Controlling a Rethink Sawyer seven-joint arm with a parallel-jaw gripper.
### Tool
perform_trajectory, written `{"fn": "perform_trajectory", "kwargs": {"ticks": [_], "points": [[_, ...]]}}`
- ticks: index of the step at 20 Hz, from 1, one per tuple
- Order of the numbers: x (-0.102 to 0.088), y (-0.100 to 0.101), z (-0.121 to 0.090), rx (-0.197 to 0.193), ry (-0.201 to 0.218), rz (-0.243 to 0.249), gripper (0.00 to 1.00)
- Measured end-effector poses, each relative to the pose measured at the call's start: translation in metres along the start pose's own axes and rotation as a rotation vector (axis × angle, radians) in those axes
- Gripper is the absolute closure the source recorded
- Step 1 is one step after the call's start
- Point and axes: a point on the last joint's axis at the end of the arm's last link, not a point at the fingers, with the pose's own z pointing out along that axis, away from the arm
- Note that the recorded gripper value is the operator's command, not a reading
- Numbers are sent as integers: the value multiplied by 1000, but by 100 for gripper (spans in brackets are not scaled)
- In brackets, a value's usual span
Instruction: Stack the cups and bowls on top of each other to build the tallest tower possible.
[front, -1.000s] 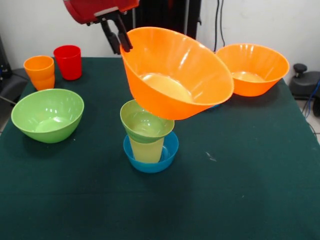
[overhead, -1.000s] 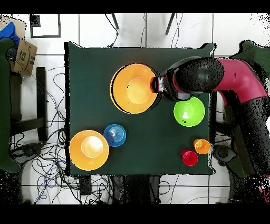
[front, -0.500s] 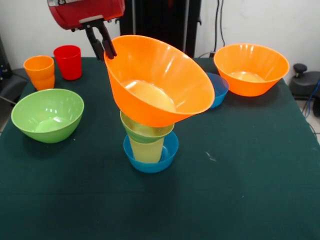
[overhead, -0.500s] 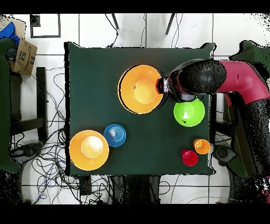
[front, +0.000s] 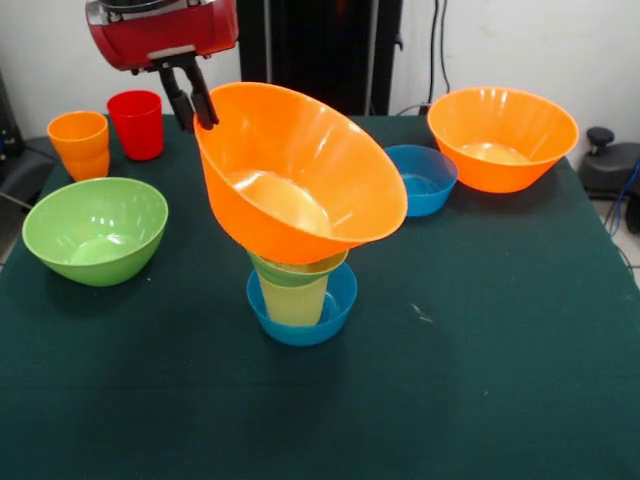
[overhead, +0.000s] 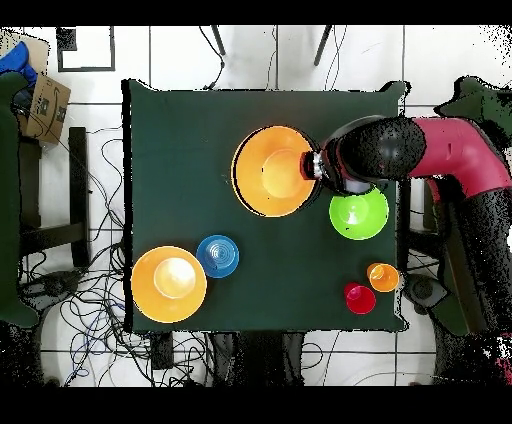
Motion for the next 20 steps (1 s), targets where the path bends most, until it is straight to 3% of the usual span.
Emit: {"fn": "perform_trajectory", "kwargs": {"ticks": [4, 11, 20], "points": [[1, -8, 7, 29, -13, -8, 100], [-1, -19, 23, 39, -56, -9, 100], [-1, -20, 28, 36, -61, -9, 100]]}}
